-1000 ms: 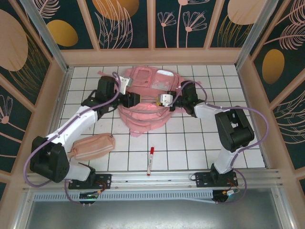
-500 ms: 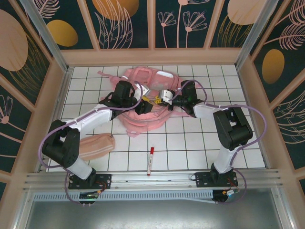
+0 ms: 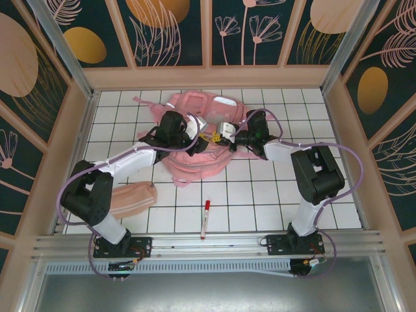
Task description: Pack the student bag
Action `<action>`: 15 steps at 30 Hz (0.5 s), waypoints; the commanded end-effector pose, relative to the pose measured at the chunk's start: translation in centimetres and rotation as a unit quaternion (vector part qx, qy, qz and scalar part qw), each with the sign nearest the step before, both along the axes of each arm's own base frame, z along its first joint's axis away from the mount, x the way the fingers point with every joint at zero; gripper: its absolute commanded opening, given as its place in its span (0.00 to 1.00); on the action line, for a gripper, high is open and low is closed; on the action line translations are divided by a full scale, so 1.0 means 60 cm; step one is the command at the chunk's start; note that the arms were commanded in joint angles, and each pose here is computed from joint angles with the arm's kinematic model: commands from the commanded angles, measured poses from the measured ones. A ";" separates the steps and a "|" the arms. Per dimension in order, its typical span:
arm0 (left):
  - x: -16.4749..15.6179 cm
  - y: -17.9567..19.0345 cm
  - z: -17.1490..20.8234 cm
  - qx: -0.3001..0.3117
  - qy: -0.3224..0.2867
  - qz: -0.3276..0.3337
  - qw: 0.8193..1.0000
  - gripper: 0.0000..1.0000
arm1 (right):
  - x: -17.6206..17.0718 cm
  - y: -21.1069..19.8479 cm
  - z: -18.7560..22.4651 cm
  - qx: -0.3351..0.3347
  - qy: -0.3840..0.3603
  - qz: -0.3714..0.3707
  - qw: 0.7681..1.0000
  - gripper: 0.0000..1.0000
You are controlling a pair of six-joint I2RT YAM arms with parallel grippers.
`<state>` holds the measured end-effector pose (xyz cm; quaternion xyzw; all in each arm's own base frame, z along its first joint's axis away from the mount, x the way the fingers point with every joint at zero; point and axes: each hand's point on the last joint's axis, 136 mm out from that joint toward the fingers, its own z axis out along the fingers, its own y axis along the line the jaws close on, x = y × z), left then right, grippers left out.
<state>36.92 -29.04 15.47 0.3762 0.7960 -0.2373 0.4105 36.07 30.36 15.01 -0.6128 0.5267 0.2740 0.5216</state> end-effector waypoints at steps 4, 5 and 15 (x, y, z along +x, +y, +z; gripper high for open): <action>0.054 0.047 -0.011 0.063 -0.077 0.065 0.993 0.00 | -0.040 0.008 0.082 0.028 -0.028 0.062 0.997 0.00; 0.046 0.043 -0.011 0.064 -0.083 0.047 0.993 0.00 | -0.039 0.002 0.080 0.027 -0.025 0.058 0.998 0.00; -0.003 0.063 -0.040 0.091 -0.054 -0.030 0.994 0.00 | -0.016 -0.056 0.064 -0.013 -0.022 0.018 0.999 0.00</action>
